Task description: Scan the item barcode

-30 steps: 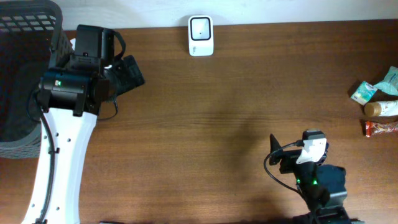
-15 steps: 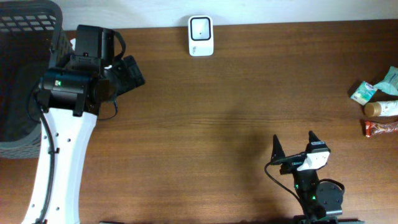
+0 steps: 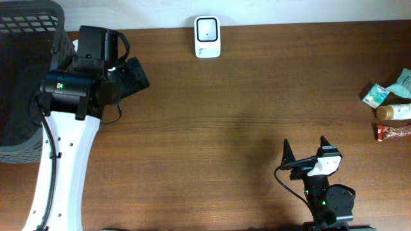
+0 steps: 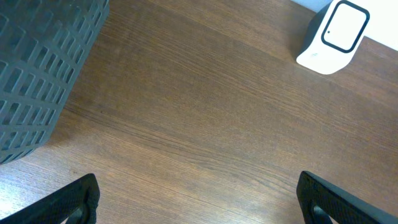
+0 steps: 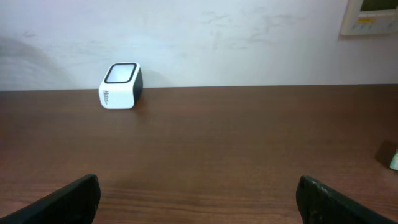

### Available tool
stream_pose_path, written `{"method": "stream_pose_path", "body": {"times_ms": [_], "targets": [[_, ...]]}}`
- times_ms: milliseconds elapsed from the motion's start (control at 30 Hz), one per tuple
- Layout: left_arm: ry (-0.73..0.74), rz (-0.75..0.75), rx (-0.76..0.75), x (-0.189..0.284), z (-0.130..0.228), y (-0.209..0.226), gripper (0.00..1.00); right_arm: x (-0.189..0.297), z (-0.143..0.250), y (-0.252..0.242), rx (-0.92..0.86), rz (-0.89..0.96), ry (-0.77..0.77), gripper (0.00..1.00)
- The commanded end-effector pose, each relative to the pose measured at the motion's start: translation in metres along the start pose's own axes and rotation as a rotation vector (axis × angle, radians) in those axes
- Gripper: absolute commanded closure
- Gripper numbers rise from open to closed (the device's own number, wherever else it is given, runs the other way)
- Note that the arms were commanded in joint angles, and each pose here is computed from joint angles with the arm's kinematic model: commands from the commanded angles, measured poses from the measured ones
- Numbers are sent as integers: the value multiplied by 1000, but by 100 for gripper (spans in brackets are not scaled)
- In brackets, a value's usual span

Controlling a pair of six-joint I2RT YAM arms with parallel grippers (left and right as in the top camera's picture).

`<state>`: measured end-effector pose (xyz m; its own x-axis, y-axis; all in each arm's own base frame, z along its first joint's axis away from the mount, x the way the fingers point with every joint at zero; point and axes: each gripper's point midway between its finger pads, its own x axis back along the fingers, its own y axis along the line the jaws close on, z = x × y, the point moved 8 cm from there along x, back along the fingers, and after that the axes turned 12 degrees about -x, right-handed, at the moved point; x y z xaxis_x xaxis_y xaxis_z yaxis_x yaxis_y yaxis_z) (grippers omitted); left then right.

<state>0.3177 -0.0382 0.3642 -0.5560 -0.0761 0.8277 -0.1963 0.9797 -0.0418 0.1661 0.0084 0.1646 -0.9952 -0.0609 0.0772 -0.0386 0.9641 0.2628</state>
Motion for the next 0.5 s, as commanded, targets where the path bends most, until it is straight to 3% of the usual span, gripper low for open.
{"method": "stream_pose_path", "body": {"times_ms": [0, 467], "targets": [[-6, 0, -14, 2, -1, 1, 1, 0, 2, -4, 24, 33, -5, 1], [-6, 0, -14, 2, -1, 1, 1, 0, 0, -7, 38, 41, -11, 1]]}}
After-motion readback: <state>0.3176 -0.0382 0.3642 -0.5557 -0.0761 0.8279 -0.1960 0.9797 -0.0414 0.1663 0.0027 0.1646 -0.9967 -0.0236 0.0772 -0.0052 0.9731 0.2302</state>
